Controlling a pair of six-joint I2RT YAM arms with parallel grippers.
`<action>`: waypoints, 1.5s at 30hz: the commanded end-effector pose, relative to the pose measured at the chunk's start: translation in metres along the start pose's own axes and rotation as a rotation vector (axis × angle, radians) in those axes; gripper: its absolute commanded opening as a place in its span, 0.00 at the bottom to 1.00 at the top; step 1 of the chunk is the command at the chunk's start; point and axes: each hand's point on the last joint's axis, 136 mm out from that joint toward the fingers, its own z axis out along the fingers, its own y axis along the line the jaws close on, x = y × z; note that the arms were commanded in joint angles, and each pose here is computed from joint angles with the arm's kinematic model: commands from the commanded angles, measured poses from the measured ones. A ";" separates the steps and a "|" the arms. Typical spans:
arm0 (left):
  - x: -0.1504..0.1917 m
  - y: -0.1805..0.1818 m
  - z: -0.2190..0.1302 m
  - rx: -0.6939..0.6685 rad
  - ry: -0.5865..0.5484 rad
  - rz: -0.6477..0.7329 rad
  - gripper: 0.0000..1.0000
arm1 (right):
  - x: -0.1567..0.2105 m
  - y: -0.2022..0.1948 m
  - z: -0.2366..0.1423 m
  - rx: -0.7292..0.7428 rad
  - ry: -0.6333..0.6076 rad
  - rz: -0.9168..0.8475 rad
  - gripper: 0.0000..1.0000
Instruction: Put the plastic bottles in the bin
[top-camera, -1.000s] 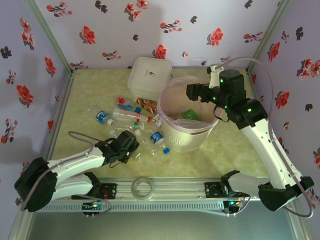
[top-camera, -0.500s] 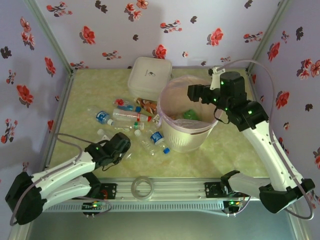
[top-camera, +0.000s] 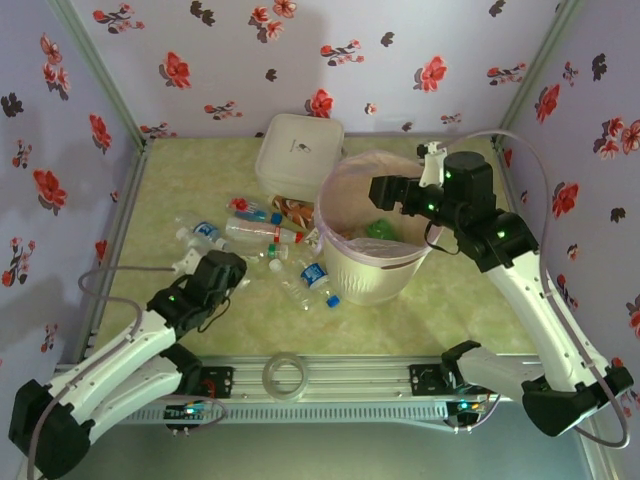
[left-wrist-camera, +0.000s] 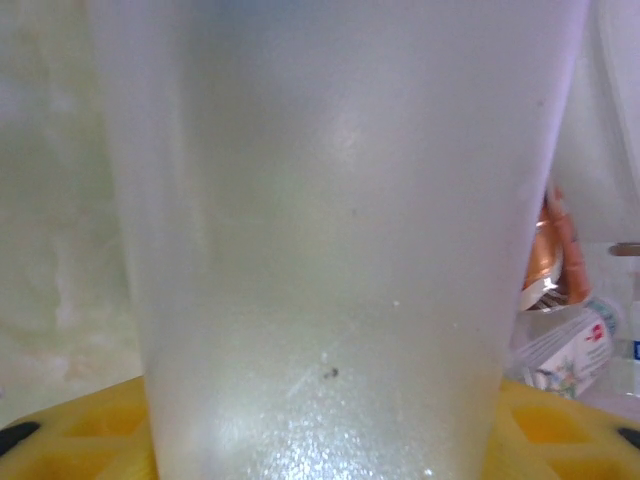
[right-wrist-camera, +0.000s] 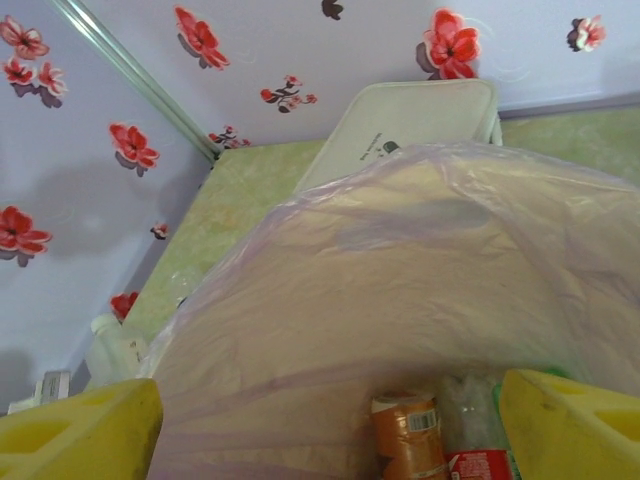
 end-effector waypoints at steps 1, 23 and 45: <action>-0.023 -0.044 -0.013 0.096 -0.052 0.163 0.00 | -0.006 0.016 -0.002 -0.082 -0.017 0.008 0.89; 0.041 -0.200 -0.058 0.779 0.123 0.560 0.00 | 0.001 0.110 0.057 -0.279 0.068 -0.155 0.92; 0.060 -0.234 -0.111 0.992 0.094 0.727 0.00 | 0.011 0.148 0.119 -0.346 0.206 -0.144 0.87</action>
